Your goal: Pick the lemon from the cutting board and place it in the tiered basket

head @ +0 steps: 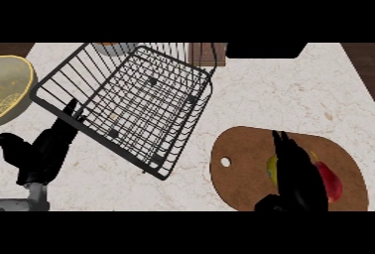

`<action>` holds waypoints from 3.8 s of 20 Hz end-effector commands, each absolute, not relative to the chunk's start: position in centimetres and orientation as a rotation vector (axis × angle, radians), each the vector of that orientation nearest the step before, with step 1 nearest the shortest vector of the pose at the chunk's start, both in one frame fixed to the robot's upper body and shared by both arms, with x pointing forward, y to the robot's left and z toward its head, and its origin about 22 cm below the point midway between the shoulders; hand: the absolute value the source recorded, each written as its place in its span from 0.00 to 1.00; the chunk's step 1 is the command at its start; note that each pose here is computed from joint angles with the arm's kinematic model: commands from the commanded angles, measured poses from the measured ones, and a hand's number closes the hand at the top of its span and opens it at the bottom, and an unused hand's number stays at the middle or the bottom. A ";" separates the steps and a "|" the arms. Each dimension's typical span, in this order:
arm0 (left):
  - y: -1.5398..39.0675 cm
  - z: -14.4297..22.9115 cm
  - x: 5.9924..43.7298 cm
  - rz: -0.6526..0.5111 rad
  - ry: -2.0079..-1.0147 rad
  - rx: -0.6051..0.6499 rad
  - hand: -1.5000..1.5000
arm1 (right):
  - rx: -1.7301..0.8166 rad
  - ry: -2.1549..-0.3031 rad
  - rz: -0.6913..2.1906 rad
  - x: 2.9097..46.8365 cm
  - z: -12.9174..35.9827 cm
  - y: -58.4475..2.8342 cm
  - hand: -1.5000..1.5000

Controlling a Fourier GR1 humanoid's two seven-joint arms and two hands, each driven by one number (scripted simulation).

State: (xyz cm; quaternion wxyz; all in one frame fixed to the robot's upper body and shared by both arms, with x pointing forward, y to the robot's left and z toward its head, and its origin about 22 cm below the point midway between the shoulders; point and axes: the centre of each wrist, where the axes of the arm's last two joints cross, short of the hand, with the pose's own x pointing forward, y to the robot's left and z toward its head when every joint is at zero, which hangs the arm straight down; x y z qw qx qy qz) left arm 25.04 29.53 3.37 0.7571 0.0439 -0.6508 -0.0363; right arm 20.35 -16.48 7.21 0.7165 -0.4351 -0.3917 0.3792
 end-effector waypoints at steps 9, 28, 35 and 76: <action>28.6 3.1 26.0 -0.082 -1.415 0.073 0.50 | -1.098 -0.802 0.811 19.8 6.3 -18.3 0.00; 29.5 3.7 24.8 -0.091 -1.415 0.071 0.50 | -1.109 -0.777 1.050 20.8 0.4 -17.9 1.00; 30.6 2.6 25.8 -0.082 -1.421 0.083 0.50 | -1.193 -0.966 1.042 16.6 3.2 -22.6 1.00; 27.7 3.2 26.1 -0.114 -1.420 0.052 0.50 | -0.887 -1.601 0.636 25.9 23.1 1.5 1.00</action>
